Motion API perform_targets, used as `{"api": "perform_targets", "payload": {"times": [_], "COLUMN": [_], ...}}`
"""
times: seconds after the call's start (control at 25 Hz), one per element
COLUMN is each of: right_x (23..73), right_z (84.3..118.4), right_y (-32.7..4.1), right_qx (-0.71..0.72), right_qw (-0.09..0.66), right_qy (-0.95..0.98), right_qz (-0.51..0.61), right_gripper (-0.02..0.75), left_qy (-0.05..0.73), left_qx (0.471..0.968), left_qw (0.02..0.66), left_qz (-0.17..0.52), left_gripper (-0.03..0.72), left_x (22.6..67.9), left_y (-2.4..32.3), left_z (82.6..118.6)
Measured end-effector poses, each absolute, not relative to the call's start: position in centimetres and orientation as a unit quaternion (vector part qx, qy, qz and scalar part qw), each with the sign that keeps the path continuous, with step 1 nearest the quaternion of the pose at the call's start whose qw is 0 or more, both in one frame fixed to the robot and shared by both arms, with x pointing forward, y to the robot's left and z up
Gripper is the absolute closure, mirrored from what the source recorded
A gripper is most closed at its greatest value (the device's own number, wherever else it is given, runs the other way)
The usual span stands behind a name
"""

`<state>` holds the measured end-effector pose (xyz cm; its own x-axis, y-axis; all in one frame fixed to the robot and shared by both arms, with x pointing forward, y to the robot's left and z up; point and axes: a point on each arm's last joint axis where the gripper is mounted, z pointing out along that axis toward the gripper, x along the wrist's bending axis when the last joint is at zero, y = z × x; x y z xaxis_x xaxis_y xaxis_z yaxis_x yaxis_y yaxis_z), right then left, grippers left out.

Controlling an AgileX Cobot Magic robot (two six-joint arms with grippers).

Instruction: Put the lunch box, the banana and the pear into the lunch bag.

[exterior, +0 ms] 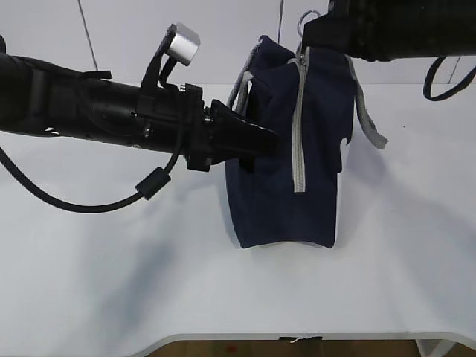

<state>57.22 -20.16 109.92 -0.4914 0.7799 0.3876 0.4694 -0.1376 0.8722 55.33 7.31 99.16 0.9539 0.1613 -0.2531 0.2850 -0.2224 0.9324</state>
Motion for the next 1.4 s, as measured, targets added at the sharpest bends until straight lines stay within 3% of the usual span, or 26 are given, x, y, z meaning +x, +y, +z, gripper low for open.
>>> {"api": "perform_targets", "payload": {"times": [0.48,1.4], "right_x": [58.1,58.4], "right_z": [108.6,110.6], "right_y": [-20.0,-19.7], "right_qx": [0.500,0.463], "right_qw": [0.121,0.132], "right_qy": [0.647,0.663], "right_qz": [0.562,0.573], "right_gripper": [0.731,0.731], "left_qy": [0.133,0.137], "left_qx": [0.785,0.781], "left_qw": [0.603,0.607], "left_qz": [-0.055,-0.055], "left_gripper": [0.661,0.661], "left_x": [55.2,55.2], "left_y": [7.3,7.3], "left_z": [99.1,99.2]}}
